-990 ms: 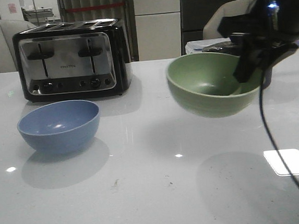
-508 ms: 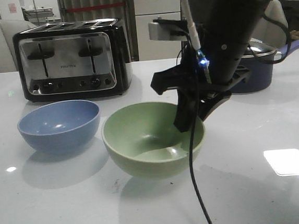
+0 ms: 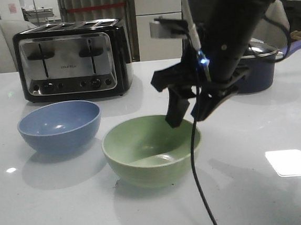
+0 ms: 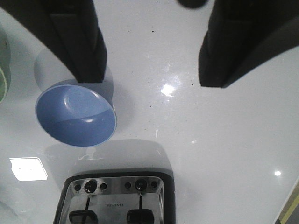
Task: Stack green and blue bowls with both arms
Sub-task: 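Open the right gripper and withdraw it upward away from the bowl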
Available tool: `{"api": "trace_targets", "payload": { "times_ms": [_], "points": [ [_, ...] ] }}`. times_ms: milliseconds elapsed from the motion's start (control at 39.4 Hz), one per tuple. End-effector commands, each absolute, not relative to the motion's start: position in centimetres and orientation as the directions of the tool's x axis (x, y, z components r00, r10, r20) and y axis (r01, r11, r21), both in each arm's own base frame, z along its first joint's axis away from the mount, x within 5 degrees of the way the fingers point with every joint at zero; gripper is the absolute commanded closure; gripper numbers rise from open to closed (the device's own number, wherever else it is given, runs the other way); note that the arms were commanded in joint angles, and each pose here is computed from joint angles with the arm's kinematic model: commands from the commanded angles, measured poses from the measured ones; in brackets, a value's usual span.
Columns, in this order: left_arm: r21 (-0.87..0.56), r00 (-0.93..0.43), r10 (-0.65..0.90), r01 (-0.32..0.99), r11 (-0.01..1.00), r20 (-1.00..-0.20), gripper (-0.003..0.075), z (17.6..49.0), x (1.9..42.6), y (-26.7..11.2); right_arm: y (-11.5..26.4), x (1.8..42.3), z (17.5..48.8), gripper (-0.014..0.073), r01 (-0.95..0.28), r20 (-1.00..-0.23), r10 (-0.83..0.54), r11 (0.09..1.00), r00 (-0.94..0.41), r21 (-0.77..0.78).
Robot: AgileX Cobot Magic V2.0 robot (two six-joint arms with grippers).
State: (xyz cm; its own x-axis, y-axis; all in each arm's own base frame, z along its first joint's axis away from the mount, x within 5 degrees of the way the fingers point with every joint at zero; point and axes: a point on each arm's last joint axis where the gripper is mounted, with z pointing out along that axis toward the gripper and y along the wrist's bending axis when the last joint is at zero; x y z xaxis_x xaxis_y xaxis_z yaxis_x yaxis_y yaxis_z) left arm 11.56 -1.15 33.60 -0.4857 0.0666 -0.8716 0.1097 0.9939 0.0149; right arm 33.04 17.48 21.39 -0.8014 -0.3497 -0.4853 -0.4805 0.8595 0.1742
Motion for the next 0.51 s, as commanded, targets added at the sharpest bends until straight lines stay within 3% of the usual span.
{"api": "trace_targets", "payload": {
  "times_ms": [0,203,483],
  "points": [
    [0.005,-0.390,0.045,0.103,0.995,-0.920,0.0232,35.2,12.0,-1.2,16.7,31.6,27.3,0.0149,-0.526,-0.670,-0.324,0.842,-0.669,0.118],
    [0.005,-0.388,0.045,0.103,0.995,-0.920,0.0232,35.2,12.0,-1.2,13.4,25.3,31.9,0.0149,-0.569,-0.780,-0.351,0.822,-0.518,0.009],
    [0.005,-0.390,0.045,0.103,0.995,-0.920,0.0232,35.2,12.0,-1.2,9.8,17.5,33.2,0.0149,-0.585,-0.823,-0.334,0.811,-0.459,-0.003]
  ]
}}
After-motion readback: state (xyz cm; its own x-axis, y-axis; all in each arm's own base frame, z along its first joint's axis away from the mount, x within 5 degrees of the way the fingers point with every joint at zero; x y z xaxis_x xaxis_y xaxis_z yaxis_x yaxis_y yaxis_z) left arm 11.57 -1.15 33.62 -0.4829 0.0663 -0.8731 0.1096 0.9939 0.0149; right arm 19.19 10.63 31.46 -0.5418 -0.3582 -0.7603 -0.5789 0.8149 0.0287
